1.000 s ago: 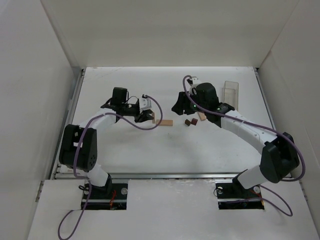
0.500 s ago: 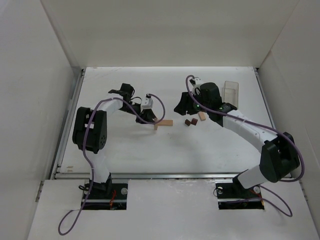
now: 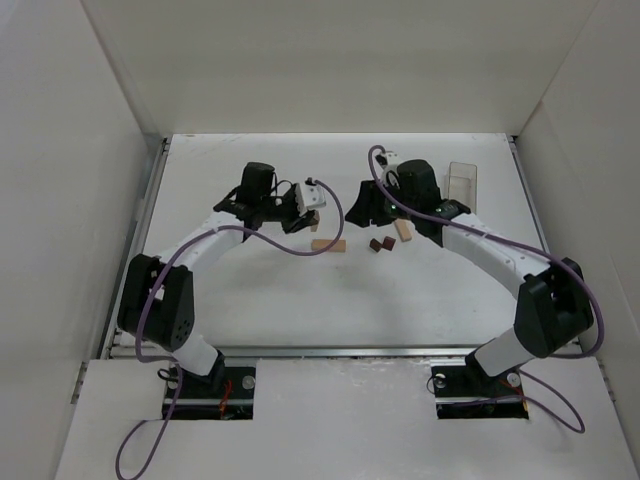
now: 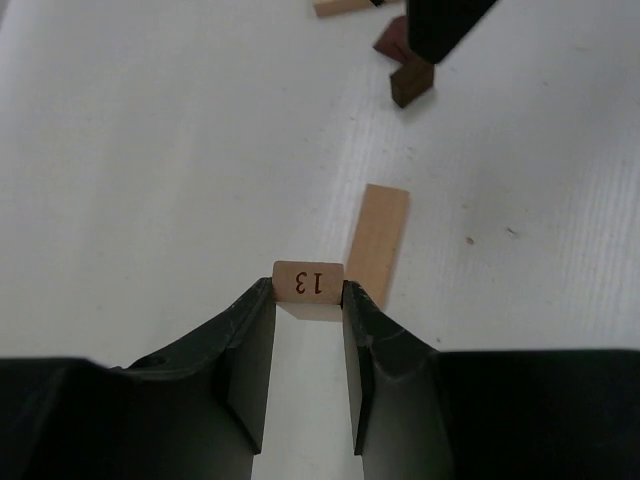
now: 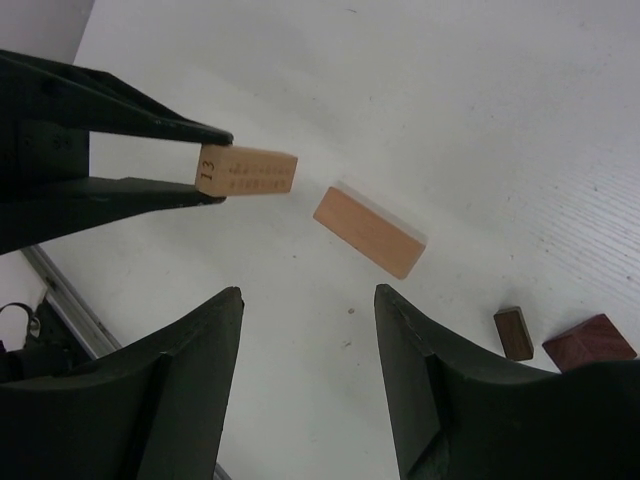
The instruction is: Build the wood block tower
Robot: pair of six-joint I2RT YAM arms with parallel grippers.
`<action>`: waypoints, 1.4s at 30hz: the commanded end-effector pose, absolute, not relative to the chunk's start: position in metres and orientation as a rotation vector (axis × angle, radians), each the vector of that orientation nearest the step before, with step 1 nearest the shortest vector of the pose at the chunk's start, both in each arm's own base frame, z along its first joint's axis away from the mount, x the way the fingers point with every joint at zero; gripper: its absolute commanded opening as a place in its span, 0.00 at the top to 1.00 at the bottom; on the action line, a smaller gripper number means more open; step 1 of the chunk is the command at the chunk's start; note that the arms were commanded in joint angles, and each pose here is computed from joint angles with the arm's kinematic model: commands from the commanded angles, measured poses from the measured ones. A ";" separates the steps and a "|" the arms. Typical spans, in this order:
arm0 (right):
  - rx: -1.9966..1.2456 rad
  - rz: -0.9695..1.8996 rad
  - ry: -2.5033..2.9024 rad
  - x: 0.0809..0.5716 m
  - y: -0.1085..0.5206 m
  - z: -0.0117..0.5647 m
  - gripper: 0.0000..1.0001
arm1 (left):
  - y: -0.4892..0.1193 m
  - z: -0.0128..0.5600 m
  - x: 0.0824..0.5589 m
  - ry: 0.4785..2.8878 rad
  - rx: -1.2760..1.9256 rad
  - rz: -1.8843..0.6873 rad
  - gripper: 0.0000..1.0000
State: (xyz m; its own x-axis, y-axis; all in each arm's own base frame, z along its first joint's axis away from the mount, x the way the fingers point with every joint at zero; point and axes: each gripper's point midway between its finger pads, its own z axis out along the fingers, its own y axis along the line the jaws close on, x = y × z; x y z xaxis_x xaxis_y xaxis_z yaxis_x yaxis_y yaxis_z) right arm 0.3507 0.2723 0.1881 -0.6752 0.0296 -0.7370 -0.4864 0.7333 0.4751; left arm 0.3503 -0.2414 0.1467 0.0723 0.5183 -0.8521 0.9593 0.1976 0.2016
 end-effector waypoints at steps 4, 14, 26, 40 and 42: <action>-0.439 0.924 2.121 0.349 0.296 0.213 0.39 | -0.264 0.186 0.359 1.482 1.333 -0.541 1.00; -0.571 0.968 2.000 0.338 0.297 0.223 0.29 | -0.283 0.237 0.339 1.411 1.308 -0.807 1.00; -1.095 0.937 1.521 0.286 0.295 0.274 0.01 | -0.279 0.305 0.284 1.205 1.421 -1.253 1.00; -1.077 0.902 1.454 0.305 0.303 0.296 0.20 | -0.288 0.326 0.257 1.098 1.471 -1.335 1.00; -1.080 0.933 1.445 0.302 0.305 0.298 0.21 | -0.288 0.326 0.257 1.098 1.471 -1.335 1.00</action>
